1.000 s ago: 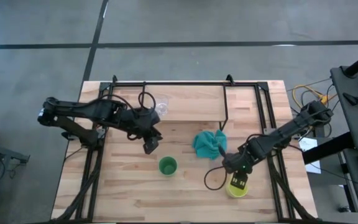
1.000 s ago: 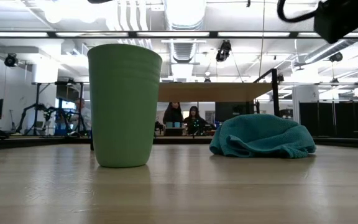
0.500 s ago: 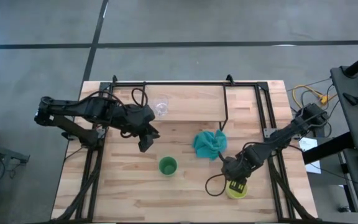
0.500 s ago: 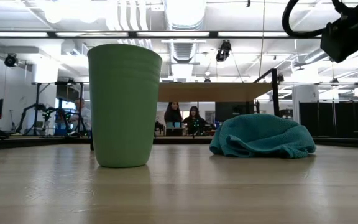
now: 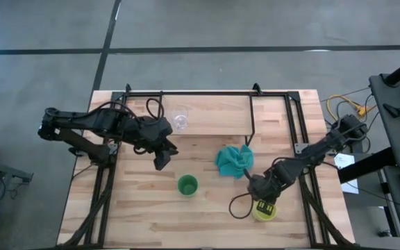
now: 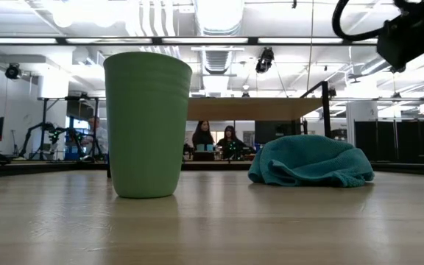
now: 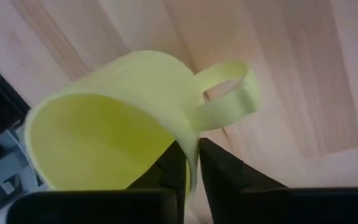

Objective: Stack small to large cups/mugs on shelf
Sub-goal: Put the yellow cup on the shelf

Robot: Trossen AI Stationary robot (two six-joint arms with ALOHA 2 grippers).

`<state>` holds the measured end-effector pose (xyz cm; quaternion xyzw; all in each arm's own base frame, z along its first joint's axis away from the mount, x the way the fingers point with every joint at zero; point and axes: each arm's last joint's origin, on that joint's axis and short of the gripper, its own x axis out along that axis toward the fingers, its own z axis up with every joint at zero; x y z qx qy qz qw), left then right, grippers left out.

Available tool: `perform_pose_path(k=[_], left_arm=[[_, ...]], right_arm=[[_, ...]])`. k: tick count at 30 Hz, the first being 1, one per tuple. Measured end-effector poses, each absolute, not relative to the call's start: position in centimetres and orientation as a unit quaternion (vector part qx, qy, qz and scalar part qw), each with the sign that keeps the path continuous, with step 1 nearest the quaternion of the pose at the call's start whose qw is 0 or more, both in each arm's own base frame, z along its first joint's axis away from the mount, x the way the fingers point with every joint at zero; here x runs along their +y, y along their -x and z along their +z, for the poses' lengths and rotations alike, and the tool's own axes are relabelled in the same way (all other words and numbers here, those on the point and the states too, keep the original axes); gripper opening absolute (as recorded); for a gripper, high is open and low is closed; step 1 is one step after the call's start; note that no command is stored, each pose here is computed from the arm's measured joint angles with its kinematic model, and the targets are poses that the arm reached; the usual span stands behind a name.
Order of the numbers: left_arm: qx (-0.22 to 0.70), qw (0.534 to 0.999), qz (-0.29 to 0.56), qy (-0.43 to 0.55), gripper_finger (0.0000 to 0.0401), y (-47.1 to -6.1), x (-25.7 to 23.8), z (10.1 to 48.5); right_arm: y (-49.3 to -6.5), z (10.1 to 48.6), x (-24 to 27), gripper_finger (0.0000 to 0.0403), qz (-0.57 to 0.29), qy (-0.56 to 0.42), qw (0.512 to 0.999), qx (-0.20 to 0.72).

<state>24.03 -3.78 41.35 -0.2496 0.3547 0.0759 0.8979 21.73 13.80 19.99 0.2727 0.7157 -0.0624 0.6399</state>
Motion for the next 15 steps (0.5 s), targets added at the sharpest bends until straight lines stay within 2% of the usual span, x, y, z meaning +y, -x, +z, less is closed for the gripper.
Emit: perform_pose_path(k=[4, 9, 15], left_arm=[[0.355, 0.898, 0.075, 0.249, 0.0072, -24.0, -3.8, 41.4], [0.355, 0.901, 0.071, 0.239, 0.0072, -24.0, -3.8, 41.4], [0.356, 0.901, 0.071, 0.238, 0.0072, -24.0, -3.8, 41.4]], right_arm=[[-22.3, 20.9, 13.4, 0.0013, -0.047, -0.275, 0.653, 0.704], [-23.8, 23.8, 13.0, 0.0010, -0.018, -0.276, 0.692, 0.667], [-25.2, 28.7, 11.4, 0.0010, -0.050, -0.230, 0.751, 0.617]])
